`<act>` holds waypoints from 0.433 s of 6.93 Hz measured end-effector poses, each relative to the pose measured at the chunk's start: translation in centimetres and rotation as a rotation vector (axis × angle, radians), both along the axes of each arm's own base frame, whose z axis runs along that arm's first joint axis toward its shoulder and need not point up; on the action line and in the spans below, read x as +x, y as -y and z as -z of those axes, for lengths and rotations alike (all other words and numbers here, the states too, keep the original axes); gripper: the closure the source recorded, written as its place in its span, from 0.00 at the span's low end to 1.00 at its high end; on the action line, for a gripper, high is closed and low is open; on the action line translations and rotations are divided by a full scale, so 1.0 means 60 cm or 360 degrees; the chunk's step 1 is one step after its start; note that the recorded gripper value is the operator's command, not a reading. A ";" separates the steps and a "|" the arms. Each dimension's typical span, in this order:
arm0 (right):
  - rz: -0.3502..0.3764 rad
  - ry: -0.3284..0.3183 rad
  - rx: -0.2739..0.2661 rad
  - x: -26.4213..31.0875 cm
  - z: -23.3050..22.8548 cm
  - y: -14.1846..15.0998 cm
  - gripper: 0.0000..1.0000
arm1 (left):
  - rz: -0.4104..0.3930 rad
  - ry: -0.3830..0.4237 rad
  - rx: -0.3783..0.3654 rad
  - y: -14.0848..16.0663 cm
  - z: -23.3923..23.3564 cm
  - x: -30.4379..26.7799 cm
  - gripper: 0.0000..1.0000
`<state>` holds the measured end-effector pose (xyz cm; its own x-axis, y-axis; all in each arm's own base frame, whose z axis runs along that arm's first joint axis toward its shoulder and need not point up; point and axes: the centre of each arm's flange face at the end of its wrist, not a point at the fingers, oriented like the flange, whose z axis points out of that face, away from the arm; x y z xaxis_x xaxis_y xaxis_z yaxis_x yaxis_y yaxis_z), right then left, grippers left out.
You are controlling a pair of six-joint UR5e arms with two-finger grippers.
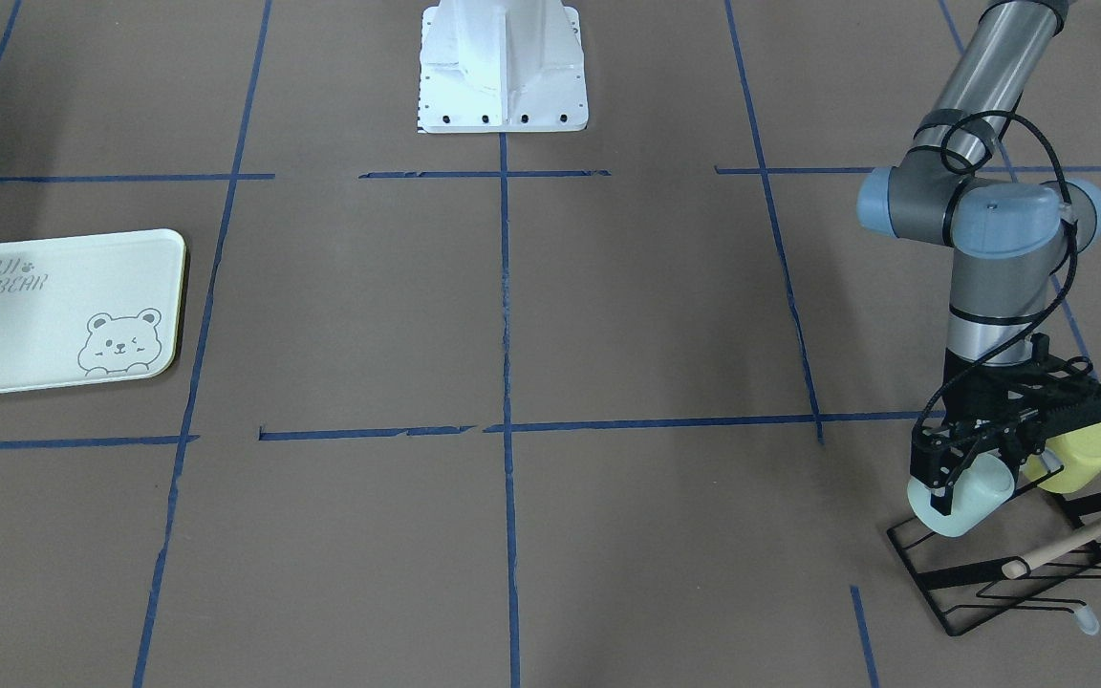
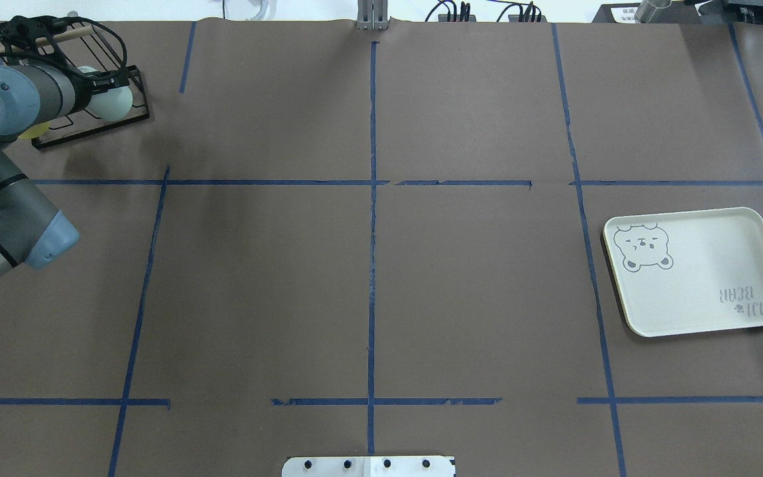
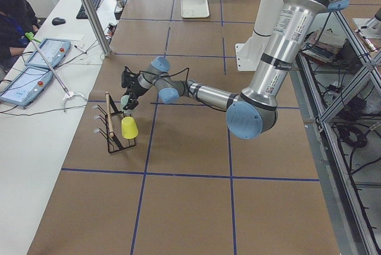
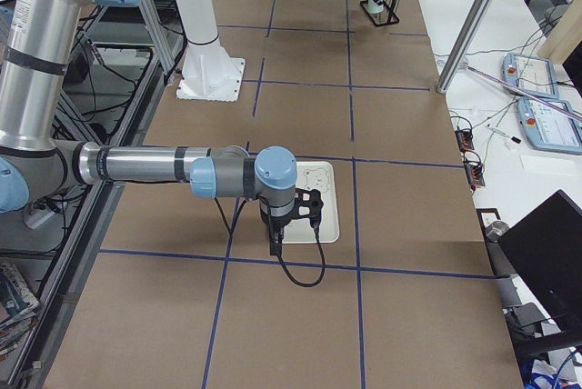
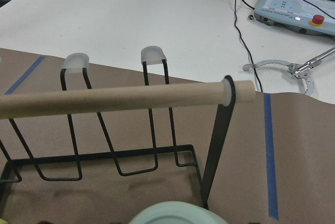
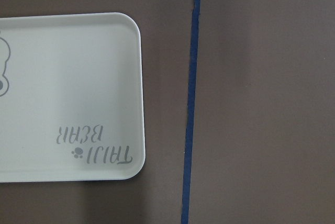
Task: Left arm grabs green cup and hands to right arm on tray
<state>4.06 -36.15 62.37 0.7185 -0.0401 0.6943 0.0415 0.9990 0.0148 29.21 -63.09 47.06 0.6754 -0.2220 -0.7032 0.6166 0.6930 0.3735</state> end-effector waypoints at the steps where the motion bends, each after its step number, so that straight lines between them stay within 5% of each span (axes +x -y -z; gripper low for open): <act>1: 0.0000 0.0000 0.0000 0.000 0.000 0.000 0.00 | -0.0012 0.0015 0.0009 0.000 0.000 -0.001 0.17; 3: 0.0000 0.0000 0.0000 0.000 0.000 0.000 0.00 | -0.0021 0.0027 0.0011 -0.001 -0.003 -0.002 0.17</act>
<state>4.06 -36.15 62.38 0.7185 -0.0401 0.6943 0.0415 0.9990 0.0148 29.08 -63.01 47.27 0.6903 -0.2083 -0.6929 0.6011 0.6982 0.3889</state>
